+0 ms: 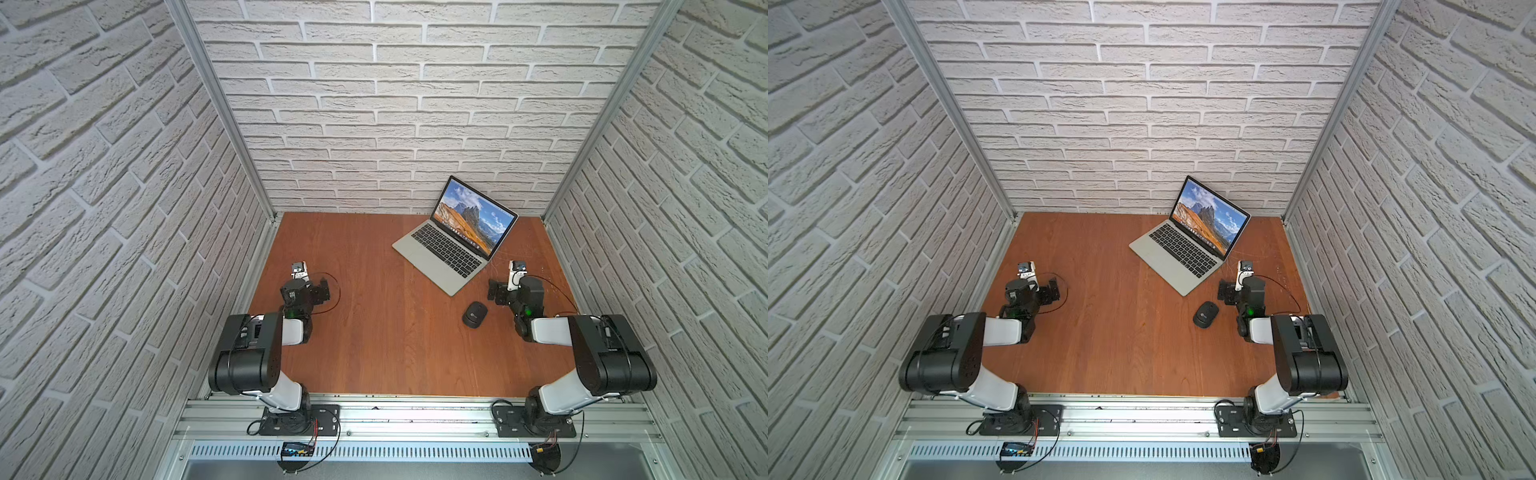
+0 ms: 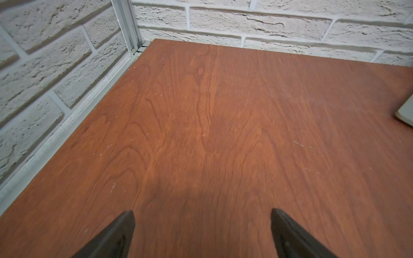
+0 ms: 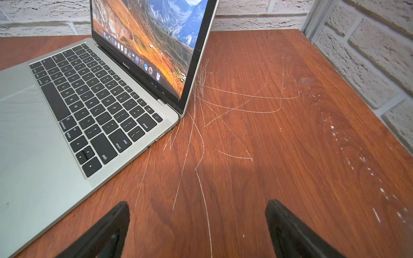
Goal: Insert the wireless mouse receiver into the laptop
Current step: Pick up the mouse from the center of the board.
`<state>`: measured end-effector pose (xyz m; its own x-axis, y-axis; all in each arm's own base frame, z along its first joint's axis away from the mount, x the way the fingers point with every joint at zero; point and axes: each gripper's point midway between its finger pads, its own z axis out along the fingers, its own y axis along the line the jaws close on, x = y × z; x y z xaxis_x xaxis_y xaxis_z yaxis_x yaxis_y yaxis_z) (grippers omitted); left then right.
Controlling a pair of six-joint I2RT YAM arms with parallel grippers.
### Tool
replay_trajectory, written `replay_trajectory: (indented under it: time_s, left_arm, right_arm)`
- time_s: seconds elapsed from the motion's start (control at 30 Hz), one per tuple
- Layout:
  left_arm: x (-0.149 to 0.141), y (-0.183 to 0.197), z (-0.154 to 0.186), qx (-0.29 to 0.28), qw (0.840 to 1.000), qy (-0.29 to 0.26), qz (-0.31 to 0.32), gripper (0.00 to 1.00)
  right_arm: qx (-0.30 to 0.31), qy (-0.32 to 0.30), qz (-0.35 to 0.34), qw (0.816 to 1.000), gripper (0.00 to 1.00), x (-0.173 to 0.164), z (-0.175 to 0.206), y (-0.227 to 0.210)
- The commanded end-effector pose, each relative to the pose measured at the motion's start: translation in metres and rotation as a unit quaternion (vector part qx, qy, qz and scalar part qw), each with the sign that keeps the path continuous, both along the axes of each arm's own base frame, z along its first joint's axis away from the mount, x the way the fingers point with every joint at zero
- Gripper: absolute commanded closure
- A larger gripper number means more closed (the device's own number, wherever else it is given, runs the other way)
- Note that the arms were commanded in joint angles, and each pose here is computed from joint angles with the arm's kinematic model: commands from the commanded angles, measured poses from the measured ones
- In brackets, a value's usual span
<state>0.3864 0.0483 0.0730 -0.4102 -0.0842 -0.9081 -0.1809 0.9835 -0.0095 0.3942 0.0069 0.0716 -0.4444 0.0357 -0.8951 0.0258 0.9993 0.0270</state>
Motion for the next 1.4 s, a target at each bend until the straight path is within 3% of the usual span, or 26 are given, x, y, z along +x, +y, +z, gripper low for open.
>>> replay_trajectory:
  time_s: [0.0,0.2,0.3,0.4,0.5,0.6,0.67,0.8,0.93,1.27,1.37]
  left_arm:
    - [0.008,0.001,0.016,0.003,1.0,-0.028,-0.004,0.02]
    - [0.009,0.001,0.021,0.001,0.999,-0.032,-0.005,0.02]
    - [0.002,-0.006,0.046,0.005,0.999,-0.04,-0.023,0.01]
    - [-0.013,-0.02,0.077,0.003,0.997,-0.07,-0.035,0.02]
    - [-0.024,-0.055,0.099,-0.027,0.994,-0.076,-0.074,0.01]
    - [-0.042,-0.113,0.11,-0.025,0.985,-0.077,-0.153,0.02]
    - [-0.056,-0.146,0.112,-0.03,0.977,-0.069,-0.201,0.02]
    - [-0.083,-0.201,0.104,-0.046,0.952,-0.052,-0.298,0.01]
    - [-0.102,-0.233,0.087,-0.065,0.935,-0.019,-0.347,0.02]
    - [-0.123,-0.259,0.059,-0.055,0.923,0.018,-0.381,0.02]
    - [-0.125,-0.259,0.058,-0.051,0.922,0.018,-0.383,0.01]
  right_arm:
    - [0.0,-0.031,-0.001,1.0,0.01,0.007,0.019,-0.002]
    - [0.001,-0.04,0.003,0.999,0.01,0.008,0.024,-0.001]
    - [0.007,-0.03,-0.004,1.0,0.01,0.005,0.054,-0.002]
    - [0.062,-0.005,-0.049,0.997,0.01,-0.015,0.079,-0.008]
    - [0.141,0.03,-0.02,0.989,0.01,-0.037,0.095,0.014]
    - [0.215,0.114,-0.03,0.969,0.01,-0.066,0.088,0.03]
    - [0.232,0.182,-0.054,0.954,0.01,-0.093,0.067,0.037]
    - [0.21,0.273,-0.041,0.938,0.01,-0.133,0.03,0.062]
    - [0.2,0.324,-0.078,0.921,0.01,-0.15,-0.003,0.069]
    - [0.138,0.326,-0.096,0.93,0.0,-0.112,-0.032,0.109]
    - [0.123,0.319,-0.108,0.933,0.06,-0.095,-0.041,0.112]
